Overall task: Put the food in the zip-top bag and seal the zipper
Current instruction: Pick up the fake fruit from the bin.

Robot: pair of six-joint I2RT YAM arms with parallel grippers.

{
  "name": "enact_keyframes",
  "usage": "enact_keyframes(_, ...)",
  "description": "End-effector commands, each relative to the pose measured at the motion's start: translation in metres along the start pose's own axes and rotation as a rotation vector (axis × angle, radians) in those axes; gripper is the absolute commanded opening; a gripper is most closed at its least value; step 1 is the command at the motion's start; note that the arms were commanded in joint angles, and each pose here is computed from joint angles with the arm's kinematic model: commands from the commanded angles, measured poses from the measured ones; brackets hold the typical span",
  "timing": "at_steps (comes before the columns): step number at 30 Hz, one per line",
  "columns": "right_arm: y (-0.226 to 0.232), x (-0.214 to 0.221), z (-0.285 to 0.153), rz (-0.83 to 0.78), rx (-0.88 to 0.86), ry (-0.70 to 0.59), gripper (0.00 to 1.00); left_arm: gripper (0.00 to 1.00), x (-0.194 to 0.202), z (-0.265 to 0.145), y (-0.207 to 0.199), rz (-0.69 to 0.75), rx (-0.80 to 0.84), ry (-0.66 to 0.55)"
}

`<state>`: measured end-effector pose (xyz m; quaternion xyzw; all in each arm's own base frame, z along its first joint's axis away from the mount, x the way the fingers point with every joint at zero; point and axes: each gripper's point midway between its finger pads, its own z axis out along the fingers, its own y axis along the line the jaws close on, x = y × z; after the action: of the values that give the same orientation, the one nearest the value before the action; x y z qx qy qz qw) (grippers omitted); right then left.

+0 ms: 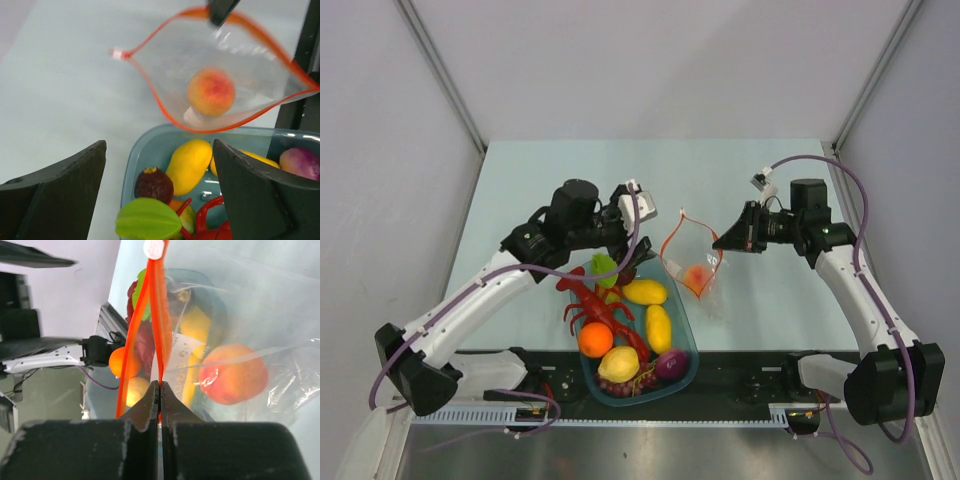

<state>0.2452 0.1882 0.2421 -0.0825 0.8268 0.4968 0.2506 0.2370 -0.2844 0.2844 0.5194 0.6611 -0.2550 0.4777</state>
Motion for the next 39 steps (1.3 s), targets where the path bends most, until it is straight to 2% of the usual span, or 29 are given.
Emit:
enact_keyframes(1, -0.010, -0.009, -0.002, -0.029, 0.069, -0.057, 0.00, 0.89, 0.052, 0.009, 0.021, -0.183, -0.101, 0.089)
enact_keyframes(3, -0.013, -0.006, -0.002, -0.034, 0.078, -0.055, 0.00, 0.89, 0.067, 0.010, 0.014, -0.208, -0.087, 0.121)
enact_keyframes(4, -0.012, -0.006, -0.003, -0.041, 0.076, -0.055, 0.00, 0.90, 0.070, 0.007, -0.001, -0.208, -0.011, 0.123)
enact_keyframes(7, -0.013, -0.003, -0.006, -0.070, 0.091, -0.050, 0.00, 0.96, 0.085, -0.008, -0.030, -0.150, 0.116, 0.150)
enact_keyframes(8, -0.012, -0.002, -0.008, -0.084, 0.095, -0.049, 0.00, 1.00, 0.078, -0.020, -0.046, -0.091, 0.190, 0.109)
enact_keyframes(10, -0.011, -0.001, -0.009, -0.103, 0.098, -0.051, 0.00, 1.00, 0.085, -0.040, -0.069, -0.065, 0.281, 0.133)
enact_keyframes(12, -0.013, 0.003, -0.010, -0.107, 0.104, -0.043, 0.00, 1.00, 0.081, -0.059, -0.083, 0.022, 0.343, 0.111)
enact_keyframes(16, -0.014, 0.004, -0.011, -0.115, 0.107, -0.036, 0.00, 1.00, 0.104, -0.095, -0.111, 0.074, 0.457, 0.209)
enact_keyframes(19, -0.013, 0.005, -0.009, -0.120, 0.105, -0.028, 0.00, 1.00, 0.122, -0.107, -0.122, 0.142, 0.513, 0.259)
enact_keyframes(23, -0.014, 0.006, -0.007, -0.130, 0.106, -0.028, 0.00, 1.00, 0.139, -0.100, -0.122, 0.238, 0.462, 0.304)
enact_keyframes(24, -0.014, 0.006, -0.006, -0.127, 0.106, -0.027, 0.00, 1.00, 0.143, -0.093, -0.112, 0.282, 0.402, 0.320)
enact_keyframes(33, -0.011, 0.005, -0.009, -0.155, 0.116, -0.035, 0.00, 1.00, 0.181, -0.073, -0.117, 0.361, 0.389, 0.401)
enact_keyframes(39, -0.011, 0.005, -0.012, -0.171, 0.125, -0.035, 0.00, 1.00, 0.206, -0.075, -0.123, 0.403, 0.428, 0.452)
